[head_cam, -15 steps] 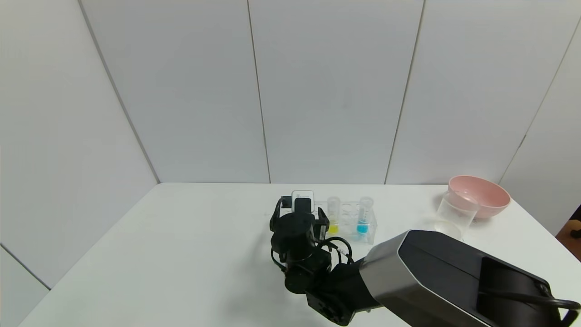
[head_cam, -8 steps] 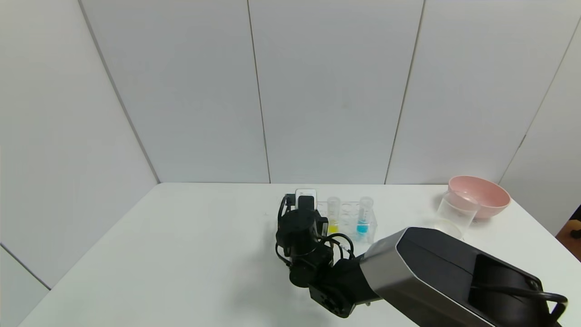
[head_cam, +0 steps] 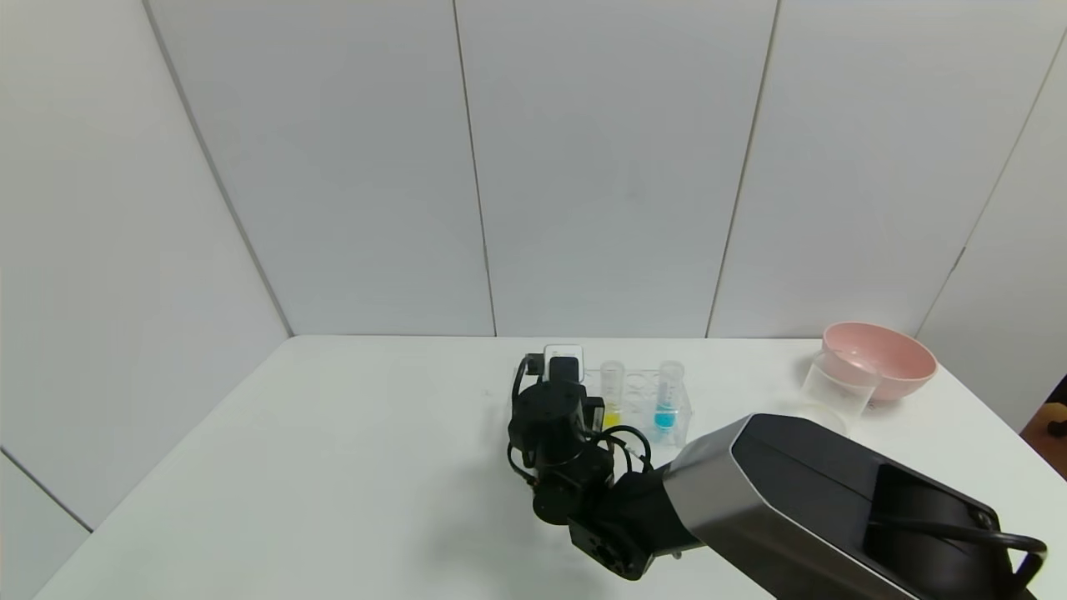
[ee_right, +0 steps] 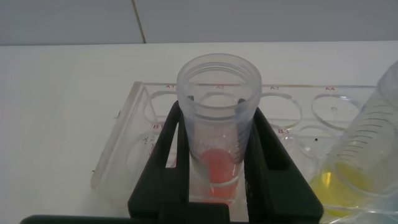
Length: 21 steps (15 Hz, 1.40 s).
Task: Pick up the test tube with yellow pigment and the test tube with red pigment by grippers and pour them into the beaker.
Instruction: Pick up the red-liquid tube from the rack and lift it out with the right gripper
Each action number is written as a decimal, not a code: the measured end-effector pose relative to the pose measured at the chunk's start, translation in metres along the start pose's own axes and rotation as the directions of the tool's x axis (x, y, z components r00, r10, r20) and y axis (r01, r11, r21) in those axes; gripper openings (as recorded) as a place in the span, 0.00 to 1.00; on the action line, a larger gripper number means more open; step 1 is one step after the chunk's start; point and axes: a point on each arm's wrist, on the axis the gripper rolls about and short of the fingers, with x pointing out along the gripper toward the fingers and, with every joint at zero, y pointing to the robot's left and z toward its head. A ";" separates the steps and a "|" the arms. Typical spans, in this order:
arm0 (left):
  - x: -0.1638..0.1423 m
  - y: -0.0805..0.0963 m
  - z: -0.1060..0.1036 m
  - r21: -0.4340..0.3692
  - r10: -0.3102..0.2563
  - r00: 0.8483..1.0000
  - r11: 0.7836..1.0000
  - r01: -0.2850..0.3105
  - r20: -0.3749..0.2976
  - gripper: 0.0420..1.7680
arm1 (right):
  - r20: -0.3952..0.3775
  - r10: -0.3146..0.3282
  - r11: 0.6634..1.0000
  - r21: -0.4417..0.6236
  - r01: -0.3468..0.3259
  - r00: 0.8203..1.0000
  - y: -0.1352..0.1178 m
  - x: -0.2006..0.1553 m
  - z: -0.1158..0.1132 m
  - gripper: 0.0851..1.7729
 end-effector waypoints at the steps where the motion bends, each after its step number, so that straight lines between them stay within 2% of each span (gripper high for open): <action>1: 0.000 0.000 0.000 0.000 0.000 1.000 1.000 0.000 0.000 1.00 | 0.004 0.000 1.000 0.004 -0.001 1.000 0.000 0.000 0.003 0.28; 5: 0.000 0.000 0.000 0.000 0.000 1.000 1.000 0.000 0.000 1.00 | 0.017 0.004 1.000 0.017 -0.004 1.000 0.000 -0.004 0.024 0.28; 7: 0.000 0.000 0.000 0.000 0.000 1.000 1.000 0.000 0.000 1.00 | 0.032 0.005 1.000 0.030 -0.006 0.999 -0.001 -0.007 0.042 0.28; 11: 0.000 0.000 0.000 0.000 0.000 1.000 1.000 0.000 0.000 1.00 | 0.078 0.003 0.997 0.070 -0.008 0.997 -0.007 -0.019 0.093 0.28; 14: 0.000 0.000 0.000 0.000 0.000 1.000 1.000 0.000 0.000 1.00 | 0.123 -0.028 0.995 0.096 0.016 0.992 -0.028 -0.023 0.138 0.28; 17: 0.000 0.000 0.000 0.000 0.000 1.000 1.000 0.000 0.000 1.00 | 0.159 -0.044 0.997 0.071 0.033 0.986 -0.085 -0.012 0.178 0.28; 19: 0.000 0.000 0.000 0.000 0.000 1.000 1.000 0.000 0.000 1.00 | 0.170 -0.045 0.998 0.040 0.038 0.984 -0.139 -0.004 0.199 0.28; 21: 0.000 0.000 0.000 0.000 0.000 1.000 1.000 0.000 0.000 1.00 | 0.171 -0.049 0.999 0.005 0.049 0.984 -0.203 0.000 0.215 0.28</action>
